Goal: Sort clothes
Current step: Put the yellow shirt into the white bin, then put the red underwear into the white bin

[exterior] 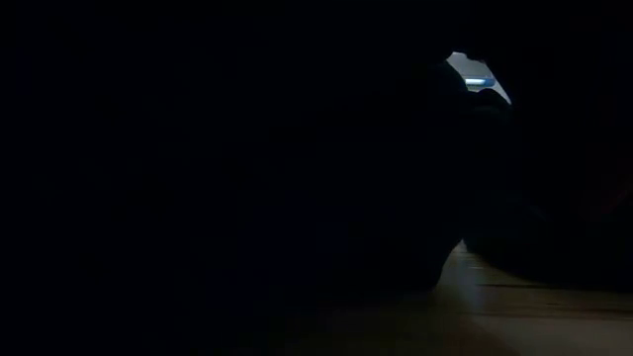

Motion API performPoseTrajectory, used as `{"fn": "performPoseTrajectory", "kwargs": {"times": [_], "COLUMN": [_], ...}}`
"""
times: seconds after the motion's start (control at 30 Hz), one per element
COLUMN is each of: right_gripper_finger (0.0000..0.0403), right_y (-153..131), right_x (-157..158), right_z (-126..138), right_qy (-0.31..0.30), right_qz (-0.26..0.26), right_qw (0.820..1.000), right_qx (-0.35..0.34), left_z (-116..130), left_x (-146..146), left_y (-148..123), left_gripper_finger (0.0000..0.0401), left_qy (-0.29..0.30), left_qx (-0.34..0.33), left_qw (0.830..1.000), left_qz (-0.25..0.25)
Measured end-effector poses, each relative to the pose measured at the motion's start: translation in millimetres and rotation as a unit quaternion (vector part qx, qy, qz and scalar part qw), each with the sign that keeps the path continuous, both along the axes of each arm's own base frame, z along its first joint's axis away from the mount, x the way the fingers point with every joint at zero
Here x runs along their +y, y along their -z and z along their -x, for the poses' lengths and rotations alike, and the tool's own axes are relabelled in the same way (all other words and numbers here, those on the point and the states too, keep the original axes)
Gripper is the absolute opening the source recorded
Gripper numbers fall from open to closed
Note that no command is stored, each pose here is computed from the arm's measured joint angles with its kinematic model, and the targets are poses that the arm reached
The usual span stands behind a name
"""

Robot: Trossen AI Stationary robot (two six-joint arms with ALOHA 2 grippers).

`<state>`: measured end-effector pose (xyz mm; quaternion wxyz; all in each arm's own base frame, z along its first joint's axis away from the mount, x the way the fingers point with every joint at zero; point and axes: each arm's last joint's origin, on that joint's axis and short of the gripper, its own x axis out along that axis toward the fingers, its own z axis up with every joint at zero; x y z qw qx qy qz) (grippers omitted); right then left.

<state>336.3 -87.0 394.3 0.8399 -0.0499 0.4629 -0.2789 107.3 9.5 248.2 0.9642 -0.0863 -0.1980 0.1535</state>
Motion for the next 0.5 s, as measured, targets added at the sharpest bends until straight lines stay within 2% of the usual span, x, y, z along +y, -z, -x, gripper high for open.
{"fn": "performPoseTrajectory", "kwargs": {"times": [0.1, 0.27, 0.4, 0.5], "right_gripper_finger": [0.0057, 0.0131, 0.0179, 0.0199], "right_y": [0.0, -1.2, -13.4, -28.5], "right_x": [1.3, 10.5, 23.6, 41.6], "right_z": [-0.3, -2.0, -1.6, -1.6], "right_qy": [-0.001, -0.015, -0.034, -0.077], "right_qz": [0.003, 0.024, 0.040, 0.017], "right_qw": [1.000, 1.000, 0.999, 0.996], "right_qx": [0.002, 0.011, 0.001, -0.031], "left_z": [0.1, 0.0, 0.1, 0.0], "left_x": [0.0, 0.0, 0.0, 0.0], "left_y": [-0.1, 0.0, -0.1, 0.0], "left_gripper_finger": [0.0004, 0.0004, 0.0004, 0.0004], "left_qy": [-0.002, -0.001, -0.001, 0.000], "left_qx": [0.001, 0.001, 0.001, 0.001], "left_qw": [1.000, 1.000, 1.000, 1.000], "left_qz": [-0.004, -0.004, -0.003, -0.002]}}
